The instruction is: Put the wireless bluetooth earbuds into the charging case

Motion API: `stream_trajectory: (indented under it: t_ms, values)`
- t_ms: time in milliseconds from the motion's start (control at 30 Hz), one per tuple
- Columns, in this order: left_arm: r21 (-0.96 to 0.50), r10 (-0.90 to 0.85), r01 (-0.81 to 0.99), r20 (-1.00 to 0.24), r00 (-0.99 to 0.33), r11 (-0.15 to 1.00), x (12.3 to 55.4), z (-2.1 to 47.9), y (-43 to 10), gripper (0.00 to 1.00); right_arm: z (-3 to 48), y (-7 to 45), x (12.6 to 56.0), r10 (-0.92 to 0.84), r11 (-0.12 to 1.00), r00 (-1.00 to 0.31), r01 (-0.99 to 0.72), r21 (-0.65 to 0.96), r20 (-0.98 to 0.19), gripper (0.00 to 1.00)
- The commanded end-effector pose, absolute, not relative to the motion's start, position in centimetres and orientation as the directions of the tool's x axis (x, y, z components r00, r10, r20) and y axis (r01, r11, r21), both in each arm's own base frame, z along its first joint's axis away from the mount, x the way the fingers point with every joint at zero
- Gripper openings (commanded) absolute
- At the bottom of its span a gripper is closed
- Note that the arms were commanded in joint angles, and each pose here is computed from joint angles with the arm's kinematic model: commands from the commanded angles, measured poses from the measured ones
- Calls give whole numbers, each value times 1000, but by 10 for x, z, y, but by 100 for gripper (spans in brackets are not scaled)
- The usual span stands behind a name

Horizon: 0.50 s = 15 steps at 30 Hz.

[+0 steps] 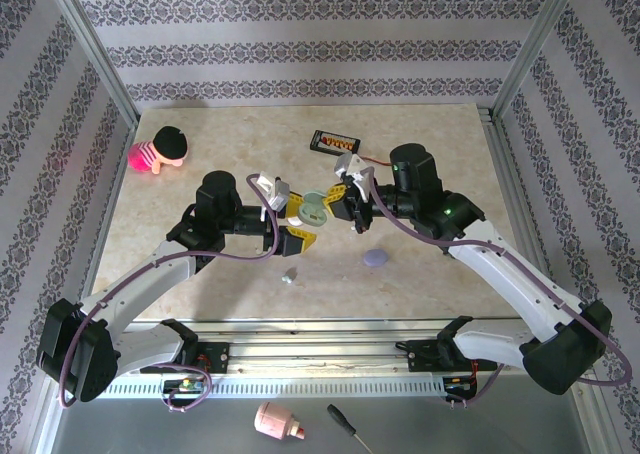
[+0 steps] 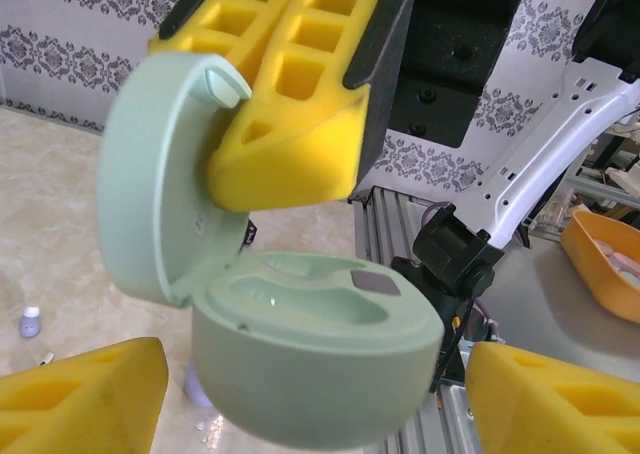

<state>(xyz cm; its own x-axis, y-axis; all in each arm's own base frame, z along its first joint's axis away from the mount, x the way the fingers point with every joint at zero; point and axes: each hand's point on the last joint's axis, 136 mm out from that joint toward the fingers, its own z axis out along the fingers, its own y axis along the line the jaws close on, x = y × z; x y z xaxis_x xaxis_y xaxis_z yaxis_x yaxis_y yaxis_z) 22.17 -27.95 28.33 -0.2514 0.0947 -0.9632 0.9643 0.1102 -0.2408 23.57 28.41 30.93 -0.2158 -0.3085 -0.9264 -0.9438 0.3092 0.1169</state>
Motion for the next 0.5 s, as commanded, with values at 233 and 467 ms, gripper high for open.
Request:
stream_trajectory:
  t_ms: [233,467]
  values:
    - [-175,57,981,-982,-180,85,220,306,-284,66,300,290,230,-346,268,-209,-956,117,-915,0]
    - [-177,62,981,-981,-183,82,219,304,-284,54,300,292,231,-350,267,-214,-956,121,-912,0]
